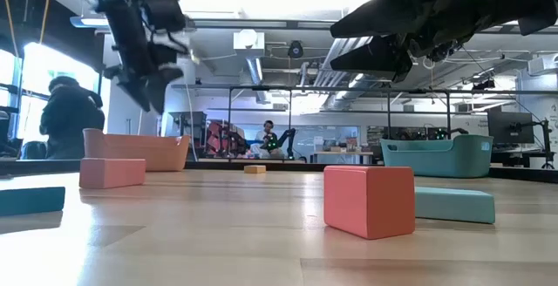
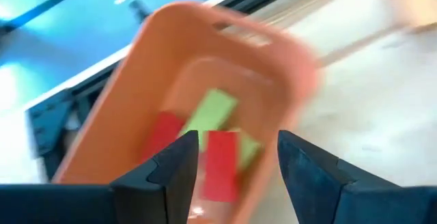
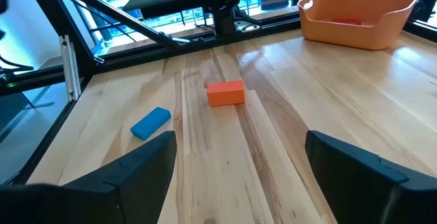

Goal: Sort blocks by size
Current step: Put the thick orange rectangular block into the green bin

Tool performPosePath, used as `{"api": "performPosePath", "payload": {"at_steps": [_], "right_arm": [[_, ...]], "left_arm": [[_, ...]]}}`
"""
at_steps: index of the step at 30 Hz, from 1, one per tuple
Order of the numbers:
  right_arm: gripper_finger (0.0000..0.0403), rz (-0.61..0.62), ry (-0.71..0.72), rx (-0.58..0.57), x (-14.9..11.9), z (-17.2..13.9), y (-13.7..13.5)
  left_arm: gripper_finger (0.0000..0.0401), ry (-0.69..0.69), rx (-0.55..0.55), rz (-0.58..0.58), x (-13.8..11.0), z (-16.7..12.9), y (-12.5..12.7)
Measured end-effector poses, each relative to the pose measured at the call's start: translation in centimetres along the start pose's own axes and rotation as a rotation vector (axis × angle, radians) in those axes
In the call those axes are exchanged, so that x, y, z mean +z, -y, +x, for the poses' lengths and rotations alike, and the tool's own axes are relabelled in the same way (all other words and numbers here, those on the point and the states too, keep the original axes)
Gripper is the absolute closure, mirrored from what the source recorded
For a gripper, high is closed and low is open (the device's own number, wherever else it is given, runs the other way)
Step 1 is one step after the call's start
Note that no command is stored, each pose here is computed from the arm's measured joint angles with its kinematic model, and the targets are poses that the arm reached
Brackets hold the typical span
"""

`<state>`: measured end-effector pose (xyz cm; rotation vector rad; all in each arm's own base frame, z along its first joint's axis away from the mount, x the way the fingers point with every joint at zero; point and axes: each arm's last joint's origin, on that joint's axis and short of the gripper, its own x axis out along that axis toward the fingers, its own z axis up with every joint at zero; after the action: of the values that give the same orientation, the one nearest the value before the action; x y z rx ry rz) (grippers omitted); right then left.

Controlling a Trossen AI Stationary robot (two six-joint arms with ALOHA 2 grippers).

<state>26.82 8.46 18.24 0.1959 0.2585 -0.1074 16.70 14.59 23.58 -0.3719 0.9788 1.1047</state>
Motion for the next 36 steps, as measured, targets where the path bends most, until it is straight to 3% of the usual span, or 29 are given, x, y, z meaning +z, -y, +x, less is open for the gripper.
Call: {"api": "performPosePath", "payload": {"at_steps": [5,11,18,22,27,36], "right_arm": [[0.0080,0.000,-0.001,0.000,0.0,0.0,0.0],[0.0080,-0.001,-0.001,0.000,0.0,0.0,0.0],[0.0080,-0.019,0.001,-0.005,0.0,0.0,0.0],[0.0080,-0.059,0.002,0.006,0.0,-0.1,-0.2],[0.0080,-0.128,0.081,0.021,1.5,-1.8,-1.4],[0.0080,-0.168,0.188,-0.098,3.9,-5.3,-2.0]], "left_arm": [[0.0214,0.146,-0.154,0.053,-0.6,-3.1,2.0],[0.0214,0.376,-0.419,0.113,-3.5,-4.9,6.6],[0.0214,0.716,-0.997,0.129,-8.4,-7.5,11.7],[0.0213,0.947,-1.194,0.147,-10.7,-9.8,12.4],[0.0214,1.103,-1.285,0.253,-12.4,-12.6,12.9],[0.0221,1.199,-1.236,0.336,-13.8,-15.5,13.2]]}}
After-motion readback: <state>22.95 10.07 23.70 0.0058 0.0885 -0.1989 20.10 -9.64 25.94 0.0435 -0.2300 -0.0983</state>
